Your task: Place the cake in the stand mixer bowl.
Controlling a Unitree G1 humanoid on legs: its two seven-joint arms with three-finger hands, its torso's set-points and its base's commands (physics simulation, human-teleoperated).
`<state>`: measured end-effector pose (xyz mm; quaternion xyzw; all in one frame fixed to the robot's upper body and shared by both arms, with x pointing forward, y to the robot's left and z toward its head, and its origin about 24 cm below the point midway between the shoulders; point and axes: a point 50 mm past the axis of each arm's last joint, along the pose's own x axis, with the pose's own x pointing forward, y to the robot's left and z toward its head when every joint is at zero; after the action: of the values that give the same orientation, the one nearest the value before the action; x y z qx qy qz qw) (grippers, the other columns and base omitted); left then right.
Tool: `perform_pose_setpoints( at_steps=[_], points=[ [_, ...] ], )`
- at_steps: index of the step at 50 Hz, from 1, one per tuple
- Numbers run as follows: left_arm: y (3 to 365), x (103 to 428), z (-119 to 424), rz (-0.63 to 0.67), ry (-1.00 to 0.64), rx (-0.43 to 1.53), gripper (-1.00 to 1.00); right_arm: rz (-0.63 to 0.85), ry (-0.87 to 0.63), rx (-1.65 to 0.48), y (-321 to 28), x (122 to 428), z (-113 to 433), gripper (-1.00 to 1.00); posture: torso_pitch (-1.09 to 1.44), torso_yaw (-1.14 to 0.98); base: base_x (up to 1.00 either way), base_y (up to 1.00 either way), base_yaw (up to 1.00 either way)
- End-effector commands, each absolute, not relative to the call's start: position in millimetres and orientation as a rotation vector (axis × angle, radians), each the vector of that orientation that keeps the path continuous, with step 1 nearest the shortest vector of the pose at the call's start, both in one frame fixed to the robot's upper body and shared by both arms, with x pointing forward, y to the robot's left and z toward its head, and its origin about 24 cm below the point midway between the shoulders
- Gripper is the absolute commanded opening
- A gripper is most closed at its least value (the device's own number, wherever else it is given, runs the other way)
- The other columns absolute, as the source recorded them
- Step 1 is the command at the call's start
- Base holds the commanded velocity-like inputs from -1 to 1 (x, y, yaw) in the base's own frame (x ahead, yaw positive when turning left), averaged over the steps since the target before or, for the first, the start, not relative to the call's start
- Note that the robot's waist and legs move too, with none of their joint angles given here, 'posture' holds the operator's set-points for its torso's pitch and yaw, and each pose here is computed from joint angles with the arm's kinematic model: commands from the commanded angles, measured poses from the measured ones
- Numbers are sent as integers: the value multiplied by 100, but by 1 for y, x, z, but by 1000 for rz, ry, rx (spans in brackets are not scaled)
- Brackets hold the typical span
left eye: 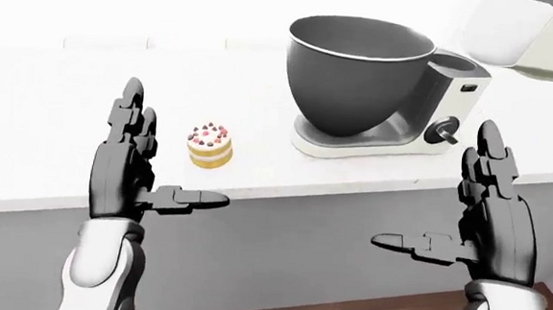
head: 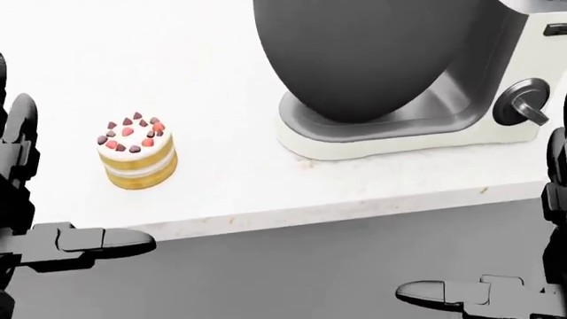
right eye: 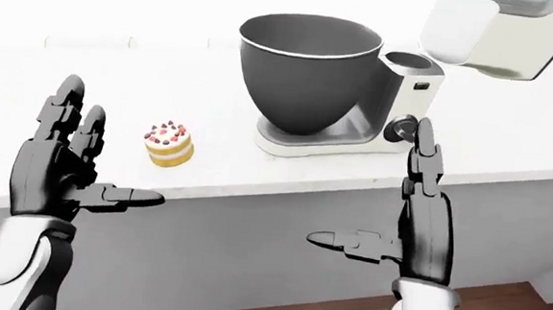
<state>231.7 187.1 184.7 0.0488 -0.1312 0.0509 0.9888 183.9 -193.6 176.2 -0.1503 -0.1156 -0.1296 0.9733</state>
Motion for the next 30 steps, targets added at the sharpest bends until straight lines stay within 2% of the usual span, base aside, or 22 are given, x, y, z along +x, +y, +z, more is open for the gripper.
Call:
perform_pose_setpoints(
  at_steps=[1, 30],
  points=[
    [190, 227, 199, 122, -351, 117, 100, -255, -320, -308, -190, 178, 189, 100, 0, 0, 14, 0, 0],
    [191, 224, 203, 128, -361, 120, 100, -271, -318, -297, -193, 166, 182, 100, 0, 0, 8, 0, 0]
  ],
)
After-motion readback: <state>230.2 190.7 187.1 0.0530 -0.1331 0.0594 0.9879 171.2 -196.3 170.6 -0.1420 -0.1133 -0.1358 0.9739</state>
